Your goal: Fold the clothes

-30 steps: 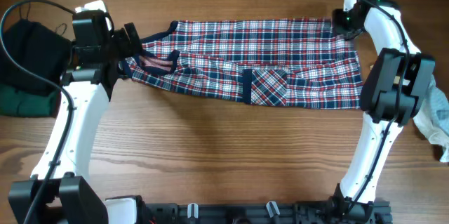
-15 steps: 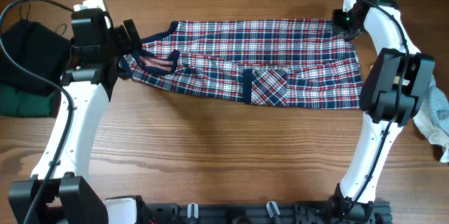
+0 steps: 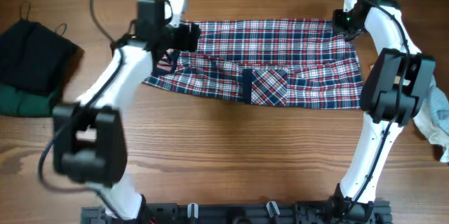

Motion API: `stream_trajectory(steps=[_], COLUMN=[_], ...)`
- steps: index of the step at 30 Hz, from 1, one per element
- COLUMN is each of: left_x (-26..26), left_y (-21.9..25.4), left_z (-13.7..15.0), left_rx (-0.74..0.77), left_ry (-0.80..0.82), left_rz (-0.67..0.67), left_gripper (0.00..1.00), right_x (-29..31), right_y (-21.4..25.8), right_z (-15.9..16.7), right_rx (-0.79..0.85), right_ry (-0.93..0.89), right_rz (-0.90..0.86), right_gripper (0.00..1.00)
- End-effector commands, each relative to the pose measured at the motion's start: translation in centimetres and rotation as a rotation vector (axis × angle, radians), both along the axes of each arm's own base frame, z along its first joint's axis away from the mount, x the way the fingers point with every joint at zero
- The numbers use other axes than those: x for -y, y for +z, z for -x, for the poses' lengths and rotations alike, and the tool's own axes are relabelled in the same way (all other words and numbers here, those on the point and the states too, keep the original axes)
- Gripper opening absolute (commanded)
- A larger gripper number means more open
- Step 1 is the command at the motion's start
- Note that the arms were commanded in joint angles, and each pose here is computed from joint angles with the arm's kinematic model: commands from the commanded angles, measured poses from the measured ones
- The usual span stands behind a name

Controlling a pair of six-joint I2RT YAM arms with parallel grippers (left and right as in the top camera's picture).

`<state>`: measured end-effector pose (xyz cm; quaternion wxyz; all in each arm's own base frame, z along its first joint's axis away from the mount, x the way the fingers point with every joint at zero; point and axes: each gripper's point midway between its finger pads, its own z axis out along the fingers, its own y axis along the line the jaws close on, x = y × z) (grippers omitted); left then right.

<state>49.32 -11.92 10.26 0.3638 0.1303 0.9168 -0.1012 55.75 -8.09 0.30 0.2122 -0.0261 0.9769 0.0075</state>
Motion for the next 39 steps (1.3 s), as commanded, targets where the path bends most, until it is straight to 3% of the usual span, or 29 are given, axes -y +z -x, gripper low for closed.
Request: stream_trajectory(steps=[1, 4, 9, 11, 14, 17, 20, 22, 24, 28, 31, 33, 36, 38, 39], left_x=[-2.1, -2.2, -4.2, -5.5, -4.1, -4.1, -4.1, -4.3, -4.7, -5.9, -6.7, -6.7, -6.7, -5.7, -4.8], left_y=[-4.9, -7.6, -9.5, -9.2, -10.0, -11.3, -11.3, -11.0, -9.3, -4.4, -3.6, -3.2, -2.7, -2.6, -2.8], left_z=[-2.2, -3.7, -4.7, -5.3, -4.3, -3.4, -3.4, -3.7, -4.6, -6.5, -7.0, -7.0, -7.3, -7.1, -6.9], left_rx=[0.005, 0.036, 0.055, 0.071, 0.025, -0.024, -0.027, -0.019, 0.017, 0.119, 0.136, 0.143, 0.161, 0.152, 0.149], left_ry=[0.022, 0.012, 0.03, 0.06, -0.021, -0.03, -0.03, -0.024, 0.0, 0.032, 0.047, 0.048, 0.054, 0.031, -0.009], left_rz=[-0.136, -0.149, -0.188, -0.17, -0.095, -0.101, -0.102, -0.103, -0.115, -0.106, -0.106, -0.105, -0.098, -0.041, -0.004], left_gripper=[0.94, 0.98, 0.96, 0.94, 0.88, 0.72, 0.36, 0.24, 0.05, 0.1, 0.16, 0.04, 0.05, 0.16, 0.3], right_x=[-0.4, -0.4, -0.5, -0.5, -0.5, -0.4, -0.5, -0.4, -0.4, -0.2, -0.6, -0.5, -0.4, -0.3, -0.3], right_y=[-1.8, -1.9, -2.0, -2.0, -2.0, -2.0, -2.0, -2.0, -1.8, -1.4, -1.1, 0.4, 3.1, 3.7, 3.5], right_z=[1.2, 1.4, 1.8, 1.8, 1.7, 1.7, 1.7, 1.7, 1.3, 0.5, 0.2, -0.1, -0.9, -1.1, -1.1], right_rx=[-0.057, -0.067, -0.082, -0.082, -0.082, -0.081, -0.082, -0.081, -0.064, -0.028, -0.016, 0.013, 0.074, 0.09, 0.086], right_ry=[0.003, 0.003, 0.002, 0.002, -0.028, -0.028, -0.028, -0.027, -0.02, -0.019, 0.021, 0.037, 0.038, 0.038, 0.037], right_rz=[-0.025, -0.027, -0.03, -0.03, -0.042, -0.042, -0.042, -0.041, -0.035, -0.03, -0.013, 0.0, 0.012, 0.015, 0.014], right_gripper=[0.04, 0.04, 0.04, 0.04, 0.04, 0.05, 0.05, 0.04, 0.04, 0.04, 0.04, 0.04, 0.04, 0.04, 0.04])
